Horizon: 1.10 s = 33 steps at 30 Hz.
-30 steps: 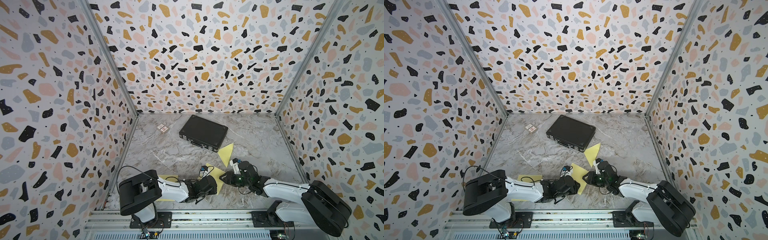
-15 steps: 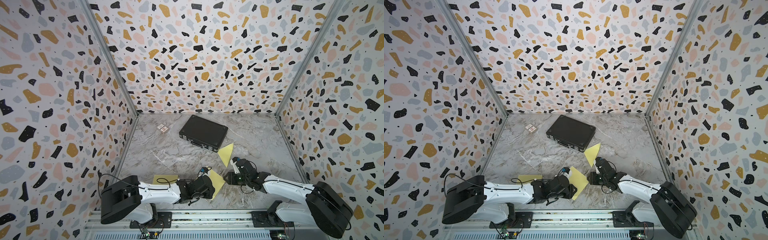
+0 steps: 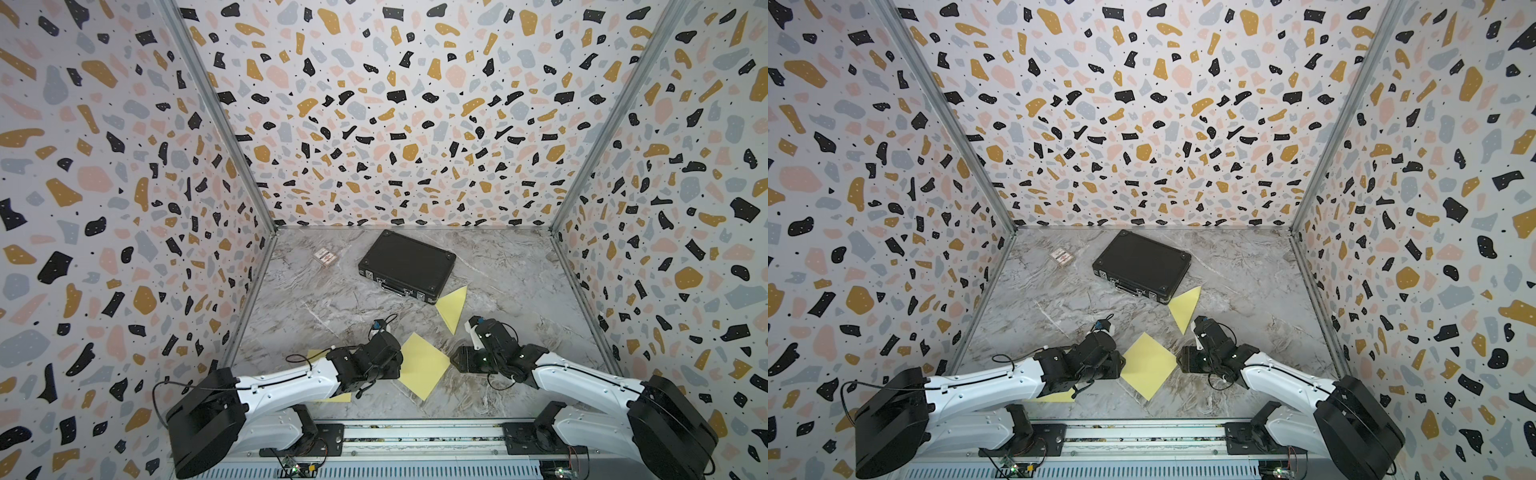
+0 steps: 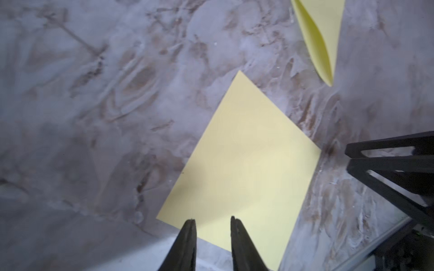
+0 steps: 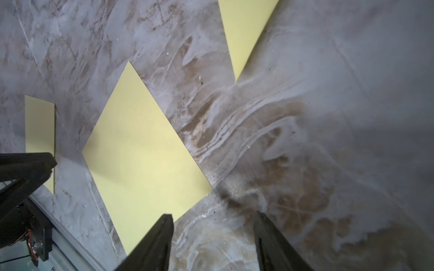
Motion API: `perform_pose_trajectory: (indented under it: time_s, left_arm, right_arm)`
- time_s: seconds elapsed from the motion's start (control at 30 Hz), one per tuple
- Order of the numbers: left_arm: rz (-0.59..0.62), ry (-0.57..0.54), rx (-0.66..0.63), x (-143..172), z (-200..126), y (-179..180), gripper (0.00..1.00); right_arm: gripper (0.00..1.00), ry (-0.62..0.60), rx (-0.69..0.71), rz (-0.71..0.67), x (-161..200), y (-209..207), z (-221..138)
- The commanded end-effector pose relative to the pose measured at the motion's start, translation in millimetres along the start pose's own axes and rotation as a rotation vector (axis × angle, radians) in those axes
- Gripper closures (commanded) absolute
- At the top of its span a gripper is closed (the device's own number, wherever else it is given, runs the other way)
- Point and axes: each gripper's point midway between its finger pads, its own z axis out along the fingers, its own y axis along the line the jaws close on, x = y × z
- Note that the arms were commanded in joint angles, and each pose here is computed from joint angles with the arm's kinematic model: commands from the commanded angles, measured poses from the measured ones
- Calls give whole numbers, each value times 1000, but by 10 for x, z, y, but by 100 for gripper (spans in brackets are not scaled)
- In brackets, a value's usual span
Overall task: Fold the square paper diagonally
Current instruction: Fold the paper at the center of the board.
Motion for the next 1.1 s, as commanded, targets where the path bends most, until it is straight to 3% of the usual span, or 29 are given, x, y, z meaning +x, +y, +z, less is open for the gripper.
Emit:
perform_pose_trajectory:
  time_s: [0.0, 0.33, 0.8, 1.07]
  left_arm:
    - [24, 19, 2, 7, 38, 31, 71]
    - [39, 68, 66, 94, 174, -90, 75]
    - [39, 155, -33, 375, 367, 216, 79]
    - [9, 171, -54, 457, 391, 312, 80]
  right_arm:
    - [44, 8, -36, 15, -56, 122, 14]
    - [44, 40, -36, 41, -11, 119, 134]
    - [41, 89, -67, 79, 87, 230, 203]
    - [40, 92, -104, 136, 31, 312, 430]
